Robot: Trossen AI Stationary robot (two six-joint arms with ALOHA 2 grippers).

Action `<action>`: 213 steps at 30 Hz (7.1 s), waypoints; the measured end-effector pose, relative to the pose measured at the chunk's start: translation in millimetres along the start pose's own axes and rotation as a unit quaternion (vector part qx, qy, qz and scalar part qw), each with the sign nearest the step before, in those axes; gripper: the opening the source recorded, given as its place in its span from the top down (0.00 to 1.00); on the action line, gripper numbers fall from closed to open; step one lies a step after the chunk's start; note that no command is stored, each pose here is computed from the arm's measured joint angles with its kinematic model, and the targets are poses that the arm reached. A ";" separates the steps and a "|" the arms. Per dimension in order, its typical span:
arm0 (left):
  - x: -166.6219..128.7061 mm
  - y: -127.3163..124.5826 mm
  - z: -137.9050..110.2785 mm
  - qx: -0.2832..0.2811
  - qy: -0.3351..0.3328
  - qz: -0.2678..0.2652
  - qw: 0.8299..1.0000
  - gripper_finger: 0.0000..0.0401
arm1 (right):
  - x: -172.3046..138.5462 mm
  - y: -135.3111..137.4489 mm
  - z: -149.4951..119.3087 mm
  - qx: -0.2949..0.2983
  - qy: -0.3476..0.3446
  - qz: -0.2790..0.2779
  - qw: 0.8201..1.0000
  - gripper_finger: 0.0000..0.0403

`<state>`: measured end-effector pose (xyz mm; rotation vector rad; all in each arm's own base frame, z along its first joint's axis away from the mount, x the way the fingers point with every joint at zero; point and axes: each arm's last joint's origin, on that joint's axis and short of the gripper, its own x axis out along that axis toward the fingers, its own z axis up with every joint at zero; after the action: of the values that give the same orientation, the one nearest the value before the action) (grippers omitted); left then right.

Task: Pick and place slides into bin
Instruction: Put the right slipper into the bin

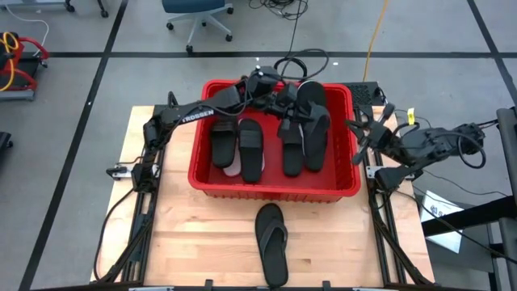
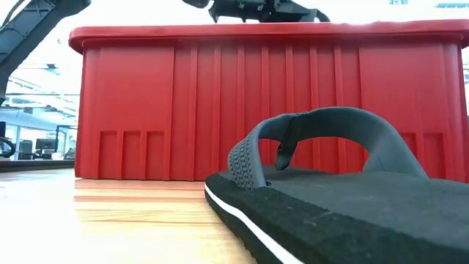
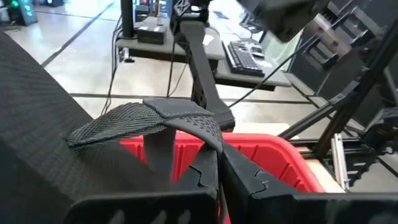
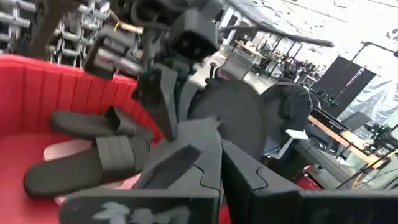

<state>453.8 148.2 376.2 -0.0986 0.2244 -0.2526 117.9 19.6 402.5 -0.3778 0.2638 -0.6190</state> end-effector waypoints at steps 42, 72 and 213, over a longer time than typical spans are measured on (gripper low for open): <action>17.3 -46.4 20.1 0.046 -0.023 -0.035 0.998 1.00 | 28.6 48.2 -23.6 -0.101 0.006 -0.100 0.990 0.84; 12.6 -32.7 14.4 0.024 0.005 0.052 0.998 0.66 | 42.3 36.4 -29.7 -0.070 0.033 -0.163 0.984 1.00; -116.2 -91.0 71.8 0.133 0.100 0.237 0.957 0.66 | 126.8 57.5 -151.6 0.182 0.387 -0.201 0.881 0.93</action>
<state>339.3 95.5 481.3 0.2482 0.4054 0.1892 193.9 -54.2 226.0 0.2139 0.8332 -1.2005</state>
